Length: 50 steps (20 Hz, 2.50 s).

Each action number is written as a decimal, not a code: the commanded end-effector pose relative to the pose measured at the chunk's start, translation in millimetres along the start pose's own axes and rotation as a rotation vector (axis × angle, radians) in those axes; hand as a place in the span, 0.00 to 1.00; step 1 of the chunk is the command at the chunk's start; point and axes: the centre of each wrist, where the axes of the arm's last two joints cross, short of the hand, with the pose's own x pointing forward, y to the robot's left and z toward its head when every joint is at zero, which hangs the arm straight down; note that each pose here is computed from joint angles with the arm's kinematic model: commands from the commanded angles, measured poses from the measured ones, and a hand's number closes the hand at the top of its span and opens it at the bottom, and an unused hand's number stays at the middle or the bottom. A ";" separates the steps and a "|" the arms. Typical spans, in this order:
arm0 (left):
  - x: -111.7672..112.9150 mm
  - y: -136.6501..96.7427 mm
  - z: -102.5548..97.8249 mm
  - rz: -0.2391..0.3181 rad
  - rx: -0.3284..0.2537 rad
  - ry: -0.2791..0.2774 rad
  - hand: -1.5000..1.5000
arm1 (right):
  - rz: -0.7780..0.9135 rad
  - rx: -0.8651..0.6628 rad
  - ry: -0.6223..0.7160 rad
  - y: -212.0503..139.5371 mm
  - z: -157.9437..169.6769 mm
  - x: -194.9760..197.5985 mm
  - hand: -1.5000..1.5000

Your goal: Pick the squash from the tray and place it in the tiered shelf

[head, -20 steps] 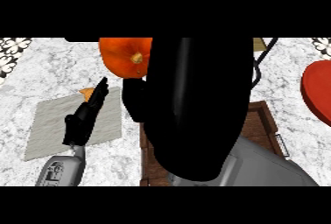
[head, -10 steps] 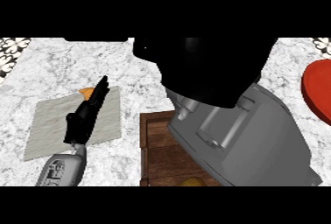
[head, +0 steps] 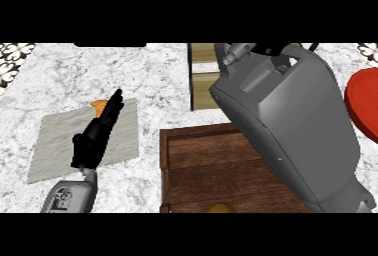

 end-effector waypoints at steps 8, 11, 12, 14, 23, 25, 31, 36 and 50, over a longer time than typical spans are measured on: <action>5.1 -3.7 -3.8 -0.001 -0.019 0.002 0.50 | 0.040 -0.050 0.015 57.4 -19.7 -23.6 1.00; 15.2 -3.7 -7.8 -0.003 -0.006 -0.017 0.50 | -0.253 -0.114 0.042 47.5 -35.0 -46.4 1.00; 11.8 -8.7 -15.2 0.004 -0.012 -0.014 0.50 | -0.276 -0.111 0.052 59.1 -33.3 -42.7 1.00; -0.1 0.9 1.8 -0.003 -0.014 -0.012 0.50 | -0.262 -0.110 0.058 62.7 -47.5 -57.1 1.00; 15.9 1.4 -10.7 -0.003 -0.008 0.000 0.50 | -0.286 -0.092 0.045 72.5 -64.9 -88.0 1.00; -5.5 6.8 -1.3 -0.010 0.001 0.008 0.50 | 0.002 -0.073 0.139 101.6 -61.0 -110.0 1.00; 7.0 1.3 -4.6 -0.005 -0.003 -0.005 0.50 | 0.010 -0.174 0.227 90.4 -74.5 -122.1 0.00; -3.9 -5.7 -7.8 0.002 0.013 0.012 0.50 | -0.140 -0.168 0.285 68.4 -57.2 -111.2 0.00; -1.4 -2.9 4.9 -0.004 0.004 0.017 0.50 | -0.443 -0.168 0.292 20.7 -58.3 -106.0 0.00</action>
